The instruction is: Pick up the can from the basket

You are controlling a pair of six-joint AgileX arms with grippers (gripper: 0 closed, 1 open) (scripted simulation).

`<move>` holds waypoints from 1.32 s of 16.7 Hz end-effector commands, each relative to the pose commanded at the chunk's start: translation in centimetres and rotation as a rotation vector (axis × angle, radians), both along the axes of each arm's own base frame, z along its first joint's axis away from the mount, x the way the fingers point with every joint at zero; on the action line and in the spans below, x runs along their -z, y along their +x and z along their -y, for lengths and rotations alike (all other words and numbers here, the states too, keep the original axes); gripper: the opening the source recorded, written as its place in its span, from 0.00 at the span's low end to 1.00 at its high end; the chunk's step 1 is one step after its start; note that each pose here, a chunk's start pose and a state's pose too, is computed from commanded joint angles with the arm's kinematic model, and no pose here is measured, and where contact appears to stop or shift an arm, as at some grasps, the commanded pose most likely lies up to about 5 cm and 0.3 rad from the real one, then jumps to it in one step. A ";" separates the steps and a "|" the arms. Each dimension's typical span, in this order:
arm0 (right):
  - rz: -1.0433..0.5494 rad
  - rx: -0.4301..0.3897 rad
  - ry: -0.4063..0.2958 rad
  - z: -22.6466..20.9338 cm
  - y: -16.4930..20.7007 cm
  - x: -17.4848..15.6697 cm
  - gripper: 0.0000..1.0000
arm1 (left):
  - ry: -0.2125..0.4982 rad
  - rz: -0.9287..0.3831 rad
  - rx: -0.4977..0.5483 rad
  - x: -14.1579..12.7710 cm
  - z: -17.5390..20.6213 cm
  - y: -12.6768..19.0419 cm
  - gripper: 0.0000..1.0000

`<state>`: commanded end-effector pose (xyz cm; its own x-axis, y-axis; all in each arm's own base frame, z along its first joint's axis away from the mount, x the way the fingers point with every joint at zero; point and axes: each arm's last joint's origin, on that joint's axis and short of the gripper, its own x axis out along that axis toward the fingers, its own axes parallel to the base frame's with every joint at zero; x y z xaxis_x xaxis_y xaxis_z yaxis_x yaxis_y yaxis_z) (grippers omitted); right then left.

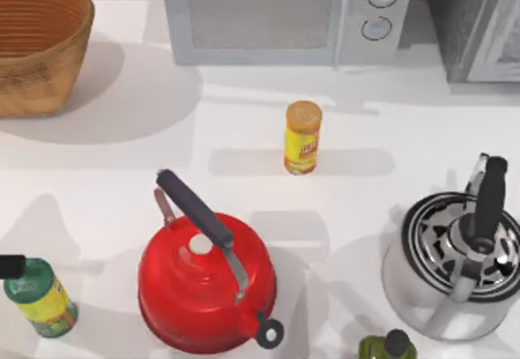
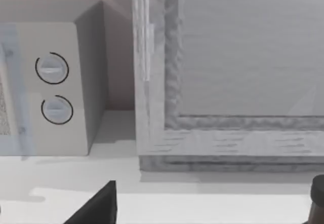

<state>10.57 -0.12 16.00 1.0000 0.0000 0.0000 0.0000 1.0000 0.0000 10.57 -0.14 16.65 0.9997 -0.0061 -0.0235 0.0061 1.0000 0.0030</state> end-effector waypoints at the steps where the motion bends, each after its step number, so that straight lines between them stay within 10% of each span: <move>1: 0.000 0.000 0.000 0.0 0.0 0.0 1.00 | -0.002 0.015 -0.004 0.4 0.0 0.0 0.00; 12: 0.000 0.000 0.000 0.0 0.0 0.0 1.00 | 0.002 0.014 0.047 -0.4 0.1 0.4 0.00; 22: 0.000 0.000 0.000 0.0 0.0 0.0 1.00 | 0.019 0.015 0.518 -7.1 1.7 9.0 0.00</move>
<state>10.57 -0.12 16.00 1.0000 0.0000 0.0000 0.0000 1.0000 0.0000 19.61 -1.82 23.73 0.8659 -0.5001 -0.0139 0.5003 0.8655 0.0253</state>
